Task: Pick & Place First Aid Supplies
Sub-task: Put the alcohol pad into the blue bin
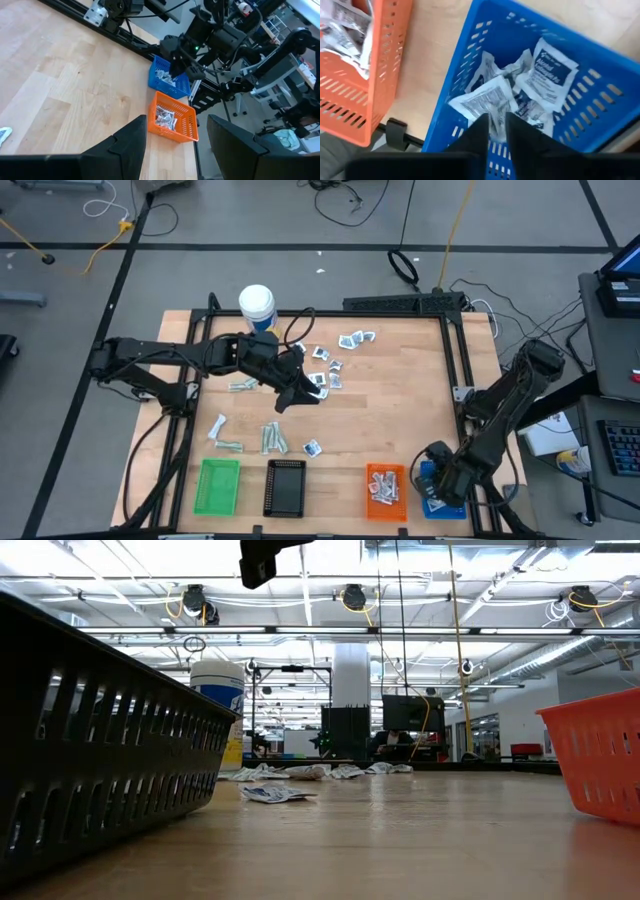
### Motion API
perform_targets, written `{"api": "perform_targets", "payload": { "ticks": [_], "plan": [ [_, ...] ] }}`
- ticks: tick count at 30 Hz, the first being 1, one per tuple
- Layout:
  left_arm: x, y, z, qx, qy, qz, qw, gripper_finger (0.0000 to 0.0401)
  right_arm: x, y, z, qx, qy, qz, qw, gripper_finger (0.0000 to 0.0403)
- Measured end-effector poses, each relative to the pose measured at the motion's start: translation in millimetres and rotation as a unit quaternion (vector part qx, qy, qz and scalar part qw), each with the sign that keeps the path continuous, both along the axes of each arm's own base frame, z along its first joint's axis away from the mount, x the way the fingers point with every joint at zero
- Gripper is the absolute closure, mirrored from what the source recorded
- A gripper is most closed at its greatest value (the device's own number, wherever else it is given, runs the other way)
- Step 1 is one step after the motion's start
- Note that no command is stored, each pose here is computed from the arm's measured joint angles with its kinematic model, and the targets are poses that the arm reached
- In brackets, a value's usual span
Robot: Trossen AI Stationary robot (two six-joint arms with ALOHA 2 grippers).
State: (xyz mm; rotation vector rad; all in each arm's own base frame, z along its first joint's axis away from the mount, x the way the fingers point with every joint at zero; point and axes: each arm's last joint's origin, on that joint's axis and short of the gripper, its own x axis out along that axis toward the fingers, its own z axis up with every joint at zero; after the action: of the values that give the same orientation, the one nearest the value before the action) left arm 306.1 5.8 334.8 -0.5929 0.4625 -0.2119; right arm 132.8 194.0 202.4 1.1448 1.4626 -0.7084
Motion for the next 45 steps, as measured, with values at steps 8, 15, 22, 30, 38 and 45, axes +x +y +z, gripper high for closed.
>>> {"api": "perform_targets", "payload": {
  "ticks": [8, 15, 22, 30, 38, 45],
  "plan": [
    [0, 0, 0, -0.001, 0.0, 0.0, 1.0, 0.0187, -8, -14, 22, 0.027, -0.032, 0.026, 0.999, 0.0207],
    [0, -4, 0, 0.002, -0.001, -0.006, 1.0, 0.0187, -1, -44, 50, -0.034, -0.212, 0.043, 0.976, 0.0163],
    [0, -5, 0, -0.004, 0.002, -0.006, 1.0, 0.0187, 22, -89, 80, -0.237, -0.403, 0.058, 0.882, 0.0165],
    [0, -5, 0, -0.006, 0.003, -0.002, 1.0, 0.0187, 60, -133, 114, -0.404, -0.49, 0.129, 0.762, 0.0171],
    [-4, -12, -9, 0.037, 0.045, 0.007, 0.998, 0.0187, 77, -161, 143, -0.48, -0.561, 0.147, 0.658, 0.0171],
    [-11, -27, -23, 0.09, 0.123, 0.067, 0.986, 0.0187, 80, -173, 145, -0.461, -0.582, 0.175, 0.646, 0.0171]
  ]
}}
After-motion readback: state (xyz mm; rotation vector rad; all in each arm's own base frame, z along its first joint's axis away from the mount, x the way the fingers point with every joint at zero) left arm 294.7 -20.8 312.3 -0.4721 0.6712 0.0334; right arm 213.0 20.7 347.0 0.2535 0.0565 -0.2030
